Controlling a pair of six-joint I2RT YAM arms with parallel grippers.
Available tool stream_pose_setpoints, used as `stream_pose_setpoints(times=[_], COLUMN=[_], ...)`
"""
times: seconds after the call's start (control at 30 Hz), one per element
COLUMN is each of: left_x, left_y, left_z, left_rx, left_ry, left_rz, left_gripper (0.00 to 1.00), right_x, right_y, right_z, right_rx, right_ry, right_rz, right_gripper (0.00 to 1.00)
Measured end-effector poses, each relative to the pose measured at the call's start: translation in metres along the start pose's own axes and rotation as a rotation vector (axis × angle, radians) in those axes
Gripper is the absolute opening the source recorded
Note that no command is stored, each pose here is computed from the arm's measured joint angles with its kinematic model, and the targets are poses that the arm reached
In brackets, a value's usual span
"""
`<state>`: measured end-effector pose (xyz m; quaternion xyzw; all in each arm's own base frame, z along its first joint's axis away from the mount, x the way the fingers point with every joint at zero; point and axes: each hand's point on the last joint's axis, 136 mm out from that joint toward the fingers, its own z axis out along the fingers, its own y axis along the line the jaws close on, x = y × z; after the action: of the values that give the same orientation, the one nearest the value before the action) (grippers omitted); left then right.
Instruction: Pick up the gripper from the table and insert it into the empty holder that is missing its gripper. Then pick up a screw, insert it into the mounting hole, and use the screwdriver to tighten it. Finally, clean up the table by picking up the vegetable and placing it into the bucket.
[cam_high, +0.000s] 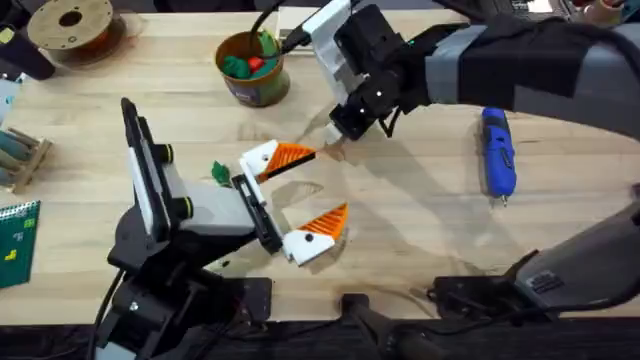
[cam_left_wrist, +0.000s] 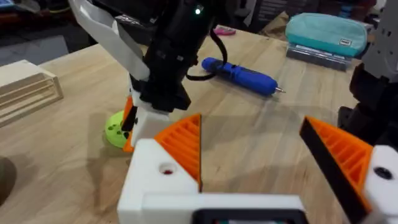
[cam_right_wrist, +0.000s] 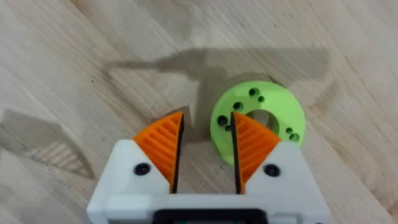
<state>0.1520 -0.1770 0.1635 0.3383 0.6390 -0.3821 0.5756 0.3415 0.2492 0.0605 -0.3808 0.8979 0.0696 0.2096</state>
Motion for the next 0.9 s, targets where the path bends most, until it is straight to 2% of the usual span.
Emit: stream_pose_setpoints(times=[0.5,0.77,0.9], left_x=[0.0000,0.0000,0.0000], left_y=[0.0000,0.0000,0.0000], left_z=[0.0000,0.0000,0.0000], left_rx=[0.000,0.000,0.000], left_ry=[0.000,0.000,0.000], left_rz=[0.000,0.000,0.000], left_gripper=[0.987,0.987,0.987], right_x=[-0.0024,0.0001,0.0003], right_y=[0.0003,-0.0014,-0.0033], right_z=[-0.0007,0.0061,0.0060], right_rx=[0.000,0.007,0.016], right_ry=[-0.006,0.013,0.014], right_rz=[-0.002,-0.001,0.000], right_gripper=[0.441,0.351,0.257])
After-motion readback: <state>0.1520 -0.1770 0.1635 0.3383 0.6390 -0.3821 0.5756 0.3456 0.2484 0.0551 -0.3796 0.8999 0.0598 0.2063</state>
